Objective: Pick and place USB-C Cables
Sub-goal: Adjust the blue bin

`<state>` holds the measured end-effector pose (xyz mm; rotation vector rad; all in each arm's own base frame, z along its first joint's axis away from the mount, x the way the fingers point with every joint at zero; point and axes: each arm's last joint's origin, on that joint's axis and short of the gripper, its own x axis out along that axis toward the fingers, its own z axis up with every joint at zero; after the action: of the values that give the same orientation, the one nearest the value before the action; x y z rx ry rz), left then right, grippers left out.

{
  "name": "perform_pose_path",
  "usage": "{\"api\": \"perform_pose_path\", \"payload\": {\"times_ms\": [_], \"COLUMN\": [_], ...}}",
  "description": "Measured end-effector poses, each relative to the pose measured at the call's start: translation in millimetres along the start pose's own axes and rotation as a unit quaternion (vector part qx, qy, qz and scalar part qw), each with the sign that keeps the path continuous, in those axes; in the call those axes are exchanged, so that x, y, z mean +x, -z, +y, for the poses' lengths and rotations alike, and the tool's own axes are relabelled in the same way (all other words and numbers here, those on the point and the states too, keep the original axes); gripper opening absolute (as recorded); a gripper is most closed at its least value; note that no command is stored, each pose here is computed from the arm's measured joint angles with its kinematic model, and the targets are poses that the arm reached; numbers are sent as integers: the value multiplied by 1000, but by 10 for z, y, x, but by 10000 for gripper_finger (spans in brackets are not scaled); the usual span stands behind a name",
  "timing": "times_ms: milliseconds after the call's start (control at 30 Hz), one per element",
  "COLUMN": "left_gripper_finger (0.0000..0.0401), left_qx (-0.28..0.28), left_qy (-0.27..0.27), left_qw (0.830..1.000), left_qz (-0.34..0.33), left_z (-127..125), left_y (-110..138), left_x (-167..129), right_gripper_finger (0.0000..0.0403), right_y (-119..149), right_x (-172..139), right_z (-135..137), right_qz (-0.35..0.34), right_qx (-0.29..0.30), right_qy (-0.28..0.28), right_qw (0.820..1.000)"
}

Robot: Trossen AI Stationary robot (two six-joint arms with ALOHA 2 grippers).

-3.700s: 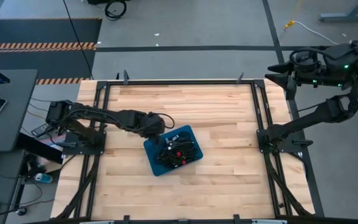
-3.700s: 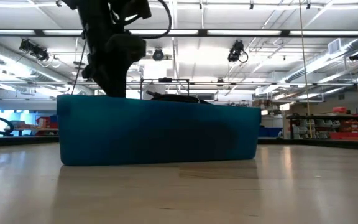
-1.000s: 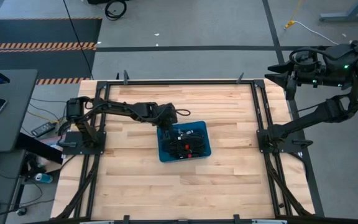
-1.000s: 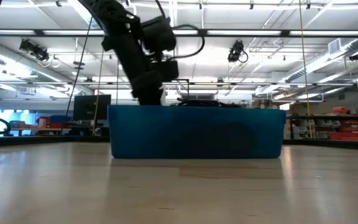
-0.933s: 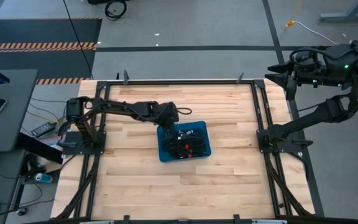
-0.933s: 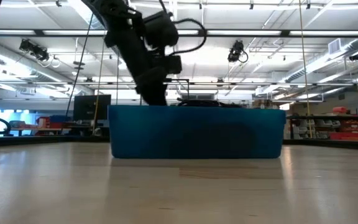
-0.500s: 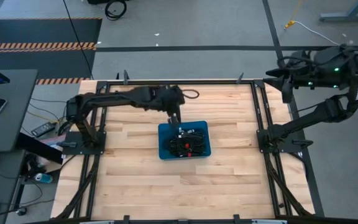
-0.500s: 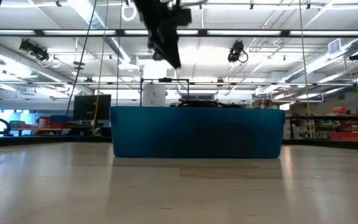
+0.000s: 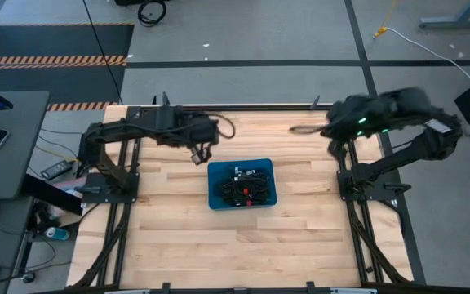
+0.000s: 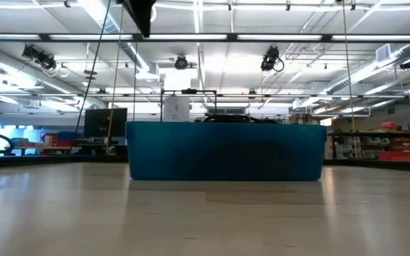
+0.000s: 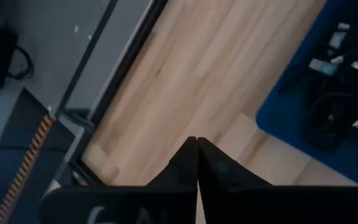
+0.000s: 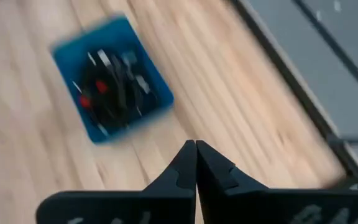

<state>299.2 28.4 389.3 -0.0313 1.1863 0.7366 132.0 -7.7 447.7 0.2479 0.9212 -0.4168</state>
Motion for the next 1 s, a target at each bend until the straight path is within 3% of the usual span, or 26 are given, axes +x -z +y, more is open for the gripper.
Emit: {"api": "perform_pose_path", "payload": {"times_ms": [167,267,567,767,1000], "left_gripper_finger": [3,2,1,1,1], "left_qx": [-15,-19,-76,-120,-150], "left_qy": [-7,-13,-22,47,75], "left_qw": [999,997,974,975,974], "left_qz": [38,76,213,179,154], "left_z": [-225,-320,-520,-726,-810], "left_y": [250,491,1245,1418,1505], "left_x": [144,278,745,1013,1306], "right_gripper_finger": [2,2,1,0,0], "right_y": [244,427,795,975,1018], "right_x": [566,865,1575,1980,2230], "right_z": [73,129,324,397,468], "right_qz": [107,143,88,83,63], "right_qx": [9,20,84,112,133], "right_qy": [40,30,-50,-45,-37], "right_qw": [993,989,991,989,988]}}
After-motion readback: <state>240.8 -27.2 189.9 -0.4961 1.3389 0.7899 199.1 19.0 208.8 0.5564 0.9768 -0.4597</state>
